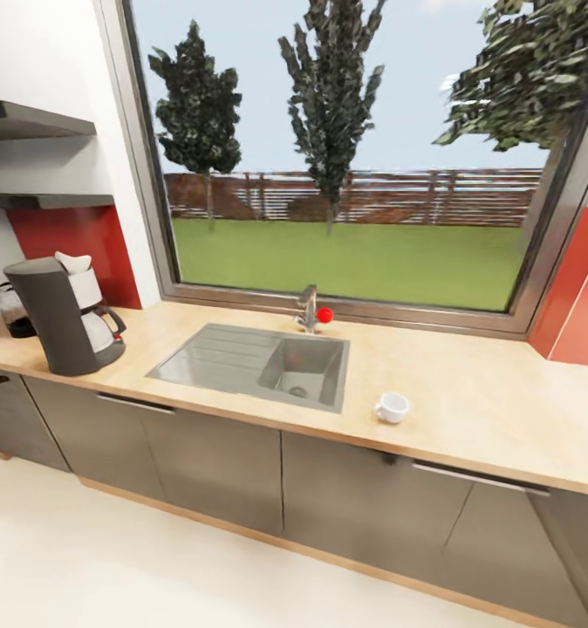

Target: Set up a coffee station on the kitchen countertop: keep the coffee maker on the countertop, move the bottle of coffee from the kitchen shelf to the counter next to the coffee maker, place a paper coffee filter on top of the coffee maker, put the saucer next to the coffee maker with the coffee cup on the saucer, and place the electric kettle next to the coffee maker.

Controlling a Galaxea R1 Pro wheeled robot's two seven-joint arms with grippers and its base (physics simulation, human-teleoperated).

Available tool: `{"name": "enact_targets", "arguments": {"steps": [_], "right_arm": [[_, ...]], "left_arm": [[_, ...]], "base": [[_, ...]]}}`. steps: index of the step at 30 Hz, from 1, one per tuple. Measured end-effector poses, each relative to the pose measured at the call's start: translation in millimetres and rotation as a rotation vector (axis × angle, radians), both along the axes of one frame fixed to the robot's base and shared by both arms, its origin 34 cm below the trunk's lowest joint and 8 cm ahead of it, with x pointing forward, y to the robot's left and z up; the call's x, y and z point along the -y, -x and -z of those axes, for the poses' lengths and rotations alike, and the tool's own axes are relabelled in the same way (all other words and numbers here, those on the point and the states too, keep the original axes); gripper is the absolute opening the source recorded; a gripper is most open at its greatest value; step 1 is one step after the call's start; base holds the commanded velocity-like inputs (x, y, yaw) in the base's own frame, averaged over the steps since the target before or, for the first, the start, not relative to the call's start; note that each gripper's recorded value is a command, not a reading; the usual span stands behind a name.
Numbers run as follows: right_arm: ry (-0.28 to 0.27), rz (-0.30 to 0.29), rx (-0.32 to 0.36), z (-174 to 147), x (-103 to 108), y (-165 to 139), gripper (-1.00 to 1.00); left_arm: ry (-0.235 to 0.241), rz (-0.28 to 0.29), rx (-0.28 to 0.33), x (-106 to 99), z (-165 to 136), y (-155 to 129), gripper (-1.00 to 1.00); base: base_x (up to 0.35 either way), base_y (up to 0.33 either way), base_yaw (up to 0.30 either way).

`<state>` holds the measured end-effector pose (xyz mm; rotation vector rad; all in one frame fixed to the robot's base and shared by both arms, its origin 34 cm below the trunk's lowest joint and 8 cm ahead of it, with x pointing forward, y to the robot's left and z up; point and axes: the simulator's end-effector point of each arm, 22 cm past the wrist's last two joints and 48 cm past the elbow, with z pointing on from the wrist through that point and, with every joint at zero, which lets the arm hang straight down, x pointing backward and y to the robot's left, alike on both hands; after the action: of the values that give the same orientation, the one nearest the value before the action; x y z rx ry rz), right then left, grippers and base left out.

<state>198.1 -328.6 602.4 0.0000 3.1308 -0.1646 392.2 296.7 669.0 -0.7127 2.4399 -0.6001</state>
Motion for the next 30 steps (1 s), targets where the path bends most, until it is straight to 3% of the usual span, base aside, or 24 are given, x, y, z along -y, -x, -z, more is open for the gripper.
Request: {"name": "enact_targets", "arguments": {"steps": [6, 16, 24, 30], "right_arm": [[0.004, -0.084, -0.007, 0.4, -0.7, 3.5, 1.00], [0.001, -0.085, -0.002, 0.5, -2.5, 2.0, 1.00], [-0.002, -0.085, 0.046, 0.3, -4.1, -8.7, 1.00], [-0.005, -0.087, 0.050, 0.3, -4.3, -9.7, 1.00]], "left_arm": [[0.001, 0.000, -0.001, 0.5, 0.3, 0.4, -1.00], [0.000, -0.002, -0.013, -0.5, 3.0, 9.0, -1.00], [0.000, 0.000, -0.015, 0.4, 3.6, 10.7, -1.00], [0.000, 0.000, -0.013, 0.8, 3.7, 11.2, -1.00]], "base": [[0.287, 0.194, 0.047], [0.274, 0.212, 0.001], [0.248, 0.227, 0.004], [0.218, 0.237, 0.231]]}}
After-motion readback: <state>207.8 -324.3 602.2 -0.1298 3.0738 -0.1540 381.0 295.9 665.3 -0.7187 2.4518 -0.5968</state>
